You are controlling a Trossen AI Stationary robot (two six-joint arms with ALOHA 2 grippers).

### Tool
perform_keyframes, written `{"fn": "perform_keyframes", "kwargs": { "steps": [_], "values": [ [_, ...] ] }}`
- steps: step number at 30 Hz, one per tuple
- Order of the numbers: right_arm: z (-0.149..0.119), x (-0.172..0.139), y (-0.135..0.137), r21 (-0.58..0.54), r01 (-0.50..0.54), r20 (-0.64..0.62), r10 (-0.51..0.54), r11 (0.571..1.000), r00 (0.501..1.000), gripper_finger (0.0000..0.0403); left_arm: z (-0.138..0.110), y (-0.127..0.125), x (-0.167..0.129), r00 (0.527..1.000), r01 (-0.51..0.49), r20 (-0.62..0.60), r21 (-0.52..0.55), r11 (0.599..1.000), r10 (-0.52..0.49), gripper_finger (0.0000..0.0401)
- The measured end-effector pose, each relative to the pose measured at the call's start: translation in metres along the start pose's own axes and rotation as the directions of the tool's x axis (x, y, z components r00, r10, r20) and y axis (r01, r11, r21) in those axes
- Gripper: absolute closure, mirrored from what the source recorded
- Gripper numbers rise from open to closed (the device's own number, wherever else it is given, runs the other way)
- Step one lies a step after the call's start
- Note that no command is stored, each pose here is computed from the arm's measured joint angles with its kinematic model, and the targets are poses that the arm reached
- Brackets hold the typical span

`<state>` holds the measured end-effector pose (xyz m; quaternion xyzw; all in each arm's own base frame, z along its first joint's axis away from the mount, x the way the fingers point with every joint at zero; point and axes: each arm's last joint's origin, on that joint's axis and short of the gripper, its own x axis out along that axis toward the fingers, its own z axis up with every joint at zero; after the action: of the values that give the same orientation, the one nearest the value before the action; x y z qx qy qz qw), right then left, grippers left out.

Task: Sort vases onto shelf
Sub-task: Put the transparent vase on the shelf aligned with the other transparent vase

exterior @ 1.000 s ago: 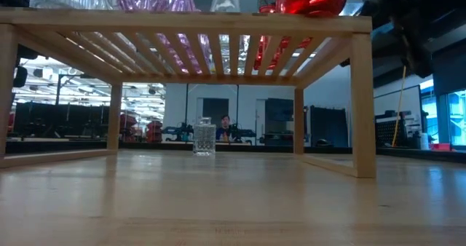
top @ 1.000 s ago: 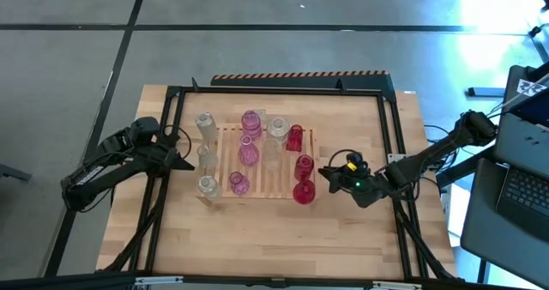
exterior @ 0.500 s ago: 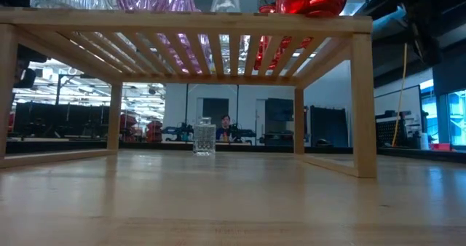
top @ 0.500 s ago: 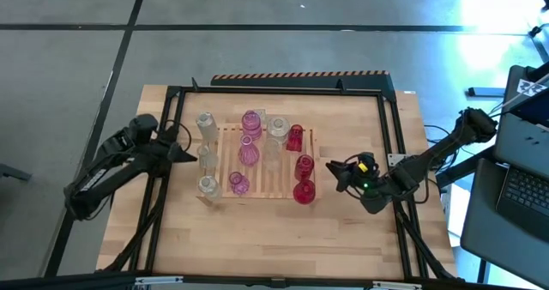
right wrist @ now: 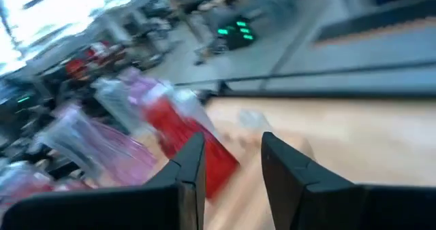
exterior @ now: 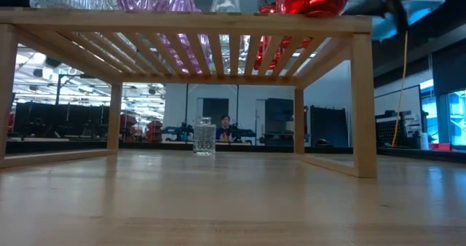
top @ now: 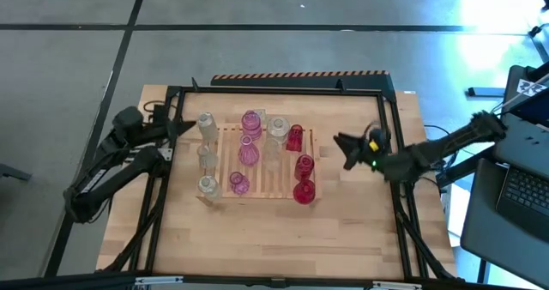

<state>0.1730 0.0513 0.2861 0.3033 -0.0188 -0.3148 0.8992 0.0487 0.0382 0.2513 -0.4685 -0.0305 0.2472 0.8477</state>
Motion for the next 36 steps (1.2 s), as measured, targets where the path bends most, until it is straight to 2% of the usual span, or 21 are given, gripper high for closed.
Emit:
{"fn": "perform_keyframes", "kwargs": {
  "steps": [4,8,12,16,19,23,27,31,36],
  "values": [
    [0.043,0.019,-0.003,-0.095,-0.158,0.080,0.166,0.983,0.983,0.0310,0.013,-0.010,0.011,0.995,0.064,0.070,0.021,0.998,-0.065,0.0401],
    [0.074,0.040,-0.023,-0.166,-0.179,0.135,0.202,0.970,0.970,0.0310,0.023,-0.012,0.028,0.994,0.070,0.082,0.039,0.997,-0.073,0.0401],
    [0.095,0.064,-0.049,-0.213,-0.214,0.035,0.227,0.953,0.973,0.0310,0.034,-0.010,0.046,0.993,0.072,0.085,0.053,0.996,-0.077,0.0401],
    [0.108,0.094,-0.070,-0.292,-0.267,-0.079,0.255,0.919,0.964,0.0310,0.048,-0.005,0.060,0.992,0.093,0.082,0.055,0.994,-0.097,0.0401],
    [0.121,0.119,-0.084,-0.366,-0.296,-0.140,0.262,0.882,0.955,0.0310,0.062,-0.001,0.066,0.993,0.061,0.101,0.059,0.996,-0.066,0.0401],
    [0.126,0.160,-0.102,-0.400,-0.357,-0.251,0.274,0.844,0.929,0.0310,0.084,0.000,0.070,0.992,0.022,0.117,0.101,0.995,-0.034,0.0401],
    [0.128,0.204,-0.111,-0.432,-0.428,-0.340,0.296,0.794,0.893,0.0310,0.103,0.008,0.077,0.998,0.035,0.051,0.117,0.993,-0.042,0.0401],
    [0.128,0.248,-0.116,-0.431,-0.490,-0.423,0.310,0.758,0.852,0.0310,0.114,0.030,0.088,0.998,0.047,-0.055,0.057,0.997,-0.044,0.0401],
    [0.126,0.287,-0.110,-0.413,-0.556,-0.522,0.313,0.721,0.793,0.0310,0.118,0.063,0.103,0.989,0.011,-0.146,-0.044,0.999,-0.018,0.0401]
  ]
}}
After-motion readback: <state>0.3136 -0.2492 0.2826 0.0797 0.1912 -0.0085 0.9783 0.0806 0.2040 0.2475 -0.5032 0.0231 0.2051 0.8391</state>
